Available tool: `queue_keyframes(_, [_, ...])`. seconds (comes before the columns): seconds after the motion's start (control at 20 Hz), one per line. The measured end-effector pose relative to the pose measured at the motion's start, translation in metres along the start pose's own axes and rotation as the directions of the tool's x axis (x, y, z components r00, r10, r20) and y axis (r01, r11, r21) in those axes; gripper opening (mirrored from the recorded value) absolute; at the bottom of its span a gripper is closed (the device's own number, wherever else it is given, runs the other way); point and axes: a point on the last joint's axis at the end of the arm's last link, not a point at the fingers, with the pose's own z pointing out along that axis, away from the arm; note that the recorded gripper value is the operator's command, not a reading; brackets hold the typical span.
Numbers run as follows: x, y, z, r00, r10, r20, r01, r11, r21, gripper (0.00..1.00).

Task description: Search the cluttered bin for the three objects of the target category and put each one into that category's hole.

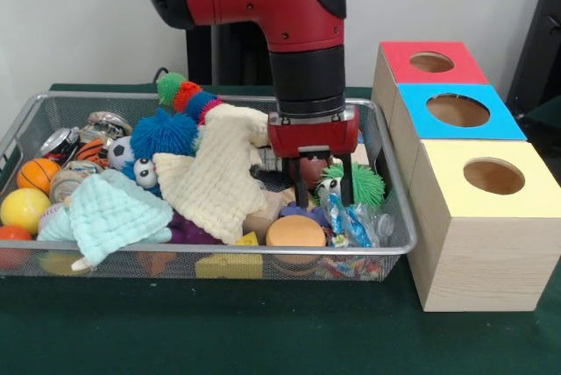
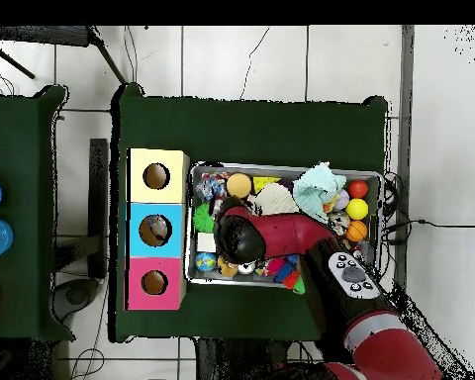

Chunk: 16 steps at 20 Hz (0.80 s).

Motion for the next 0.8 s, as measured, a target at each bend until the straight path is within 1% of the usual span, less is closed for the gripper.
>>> queue_keyframes(0.05, [0.001, 0.004, 0.002, 1.0, 0.004, -0.008, -0.004, 0.9999, -0.013, 1.0])
queue_keyframes(0.1, [0.001, 0.005, 0.002, 0.9999, 0.004, -0.01, -0.004, 0.9999, -0.016, 1.0])
queue_keyframes(0.35, [0.004, 0.008, 0.003, 0.9998, -0.015, -0.016, 0.014, 0.9997, -0.018, 1.0])
queue_keyframes(0.6, [0.012, 0.018, 0.005, 0.9969, -0.077, -0.017, 0.077, 0.9969, -0.018, 1.0])
queue_keyframes(0.7, [0.017, 0.022, 0.006, 0.9941, -0.107, -0.019, 0.106, 0.9941, -0.019, 1.0])
queue_keyframes(0.75, [0.021, 0.026, 0.007, 0.9906, -0.135, -0.02, 0.135, 0.9907, -0.02, 1.0])
queue_keyframes(0.8, [0.022, 0.026, 0.008, 0.9897, -0.142, -0.02, 0.142, 0.9897, -0.02, 1.0])
